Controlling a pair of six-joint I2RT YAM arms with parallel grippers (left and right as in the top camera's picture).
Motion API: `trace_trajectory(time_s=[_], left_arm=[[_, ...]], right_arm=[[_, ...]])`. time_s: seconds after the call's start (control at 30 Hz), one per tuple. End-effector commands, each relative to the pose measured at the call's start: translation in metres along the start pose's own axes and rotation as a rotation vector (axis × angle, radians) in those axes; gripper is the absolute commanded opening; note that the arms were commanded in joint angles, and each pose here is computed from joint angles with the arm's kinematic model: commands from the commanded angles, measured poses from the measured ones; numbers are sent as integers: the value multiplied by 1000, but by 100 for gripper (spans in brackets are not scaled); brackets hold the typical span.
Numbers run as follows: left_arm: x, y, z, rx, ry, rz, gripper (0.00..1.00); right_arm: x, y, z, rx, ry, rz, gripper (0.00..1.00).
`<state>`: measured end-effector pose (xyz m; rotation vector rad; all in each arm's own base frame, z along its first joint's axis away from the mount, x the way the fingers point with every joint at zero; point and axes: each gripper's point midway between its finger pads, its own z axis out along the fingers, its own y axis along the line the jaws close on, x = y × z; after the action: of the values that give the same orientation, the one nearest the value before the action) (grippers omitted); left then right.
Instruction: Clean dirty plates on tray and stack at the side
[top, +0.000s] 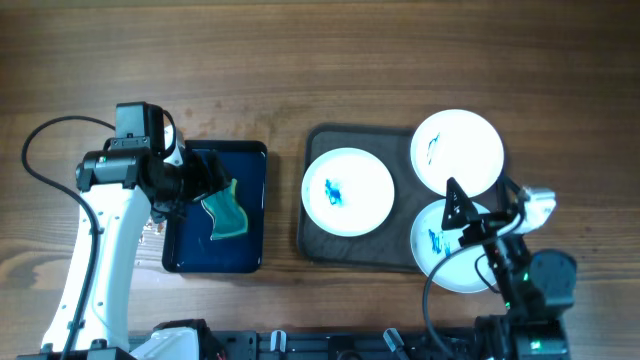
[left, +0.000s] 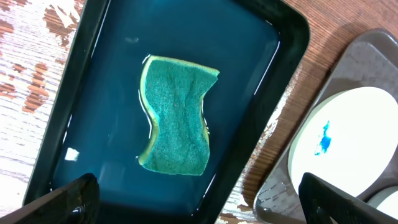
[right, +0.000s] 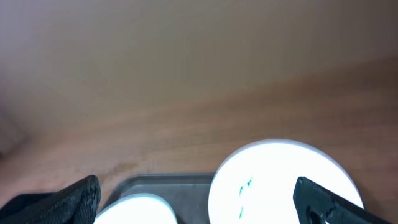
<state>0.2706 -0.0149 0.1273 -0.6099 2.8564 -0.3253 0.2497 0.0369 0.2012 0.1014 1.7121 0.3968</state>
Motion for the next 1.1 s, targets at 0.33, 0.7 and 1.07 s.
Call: trace_trajectory(time_s=[0.33,0.7,1.07], left_arm=[[-8,-2,-5,11,-26,11,68],[-12,-3,-4,9,-43,53,100],[3,10,39,-104,105,74,44]], right_arm=[[27,14,87,67,998,209,100],[98,7,82,-14,1277,214,100],[95,52,91,-245,1240,203,100]])
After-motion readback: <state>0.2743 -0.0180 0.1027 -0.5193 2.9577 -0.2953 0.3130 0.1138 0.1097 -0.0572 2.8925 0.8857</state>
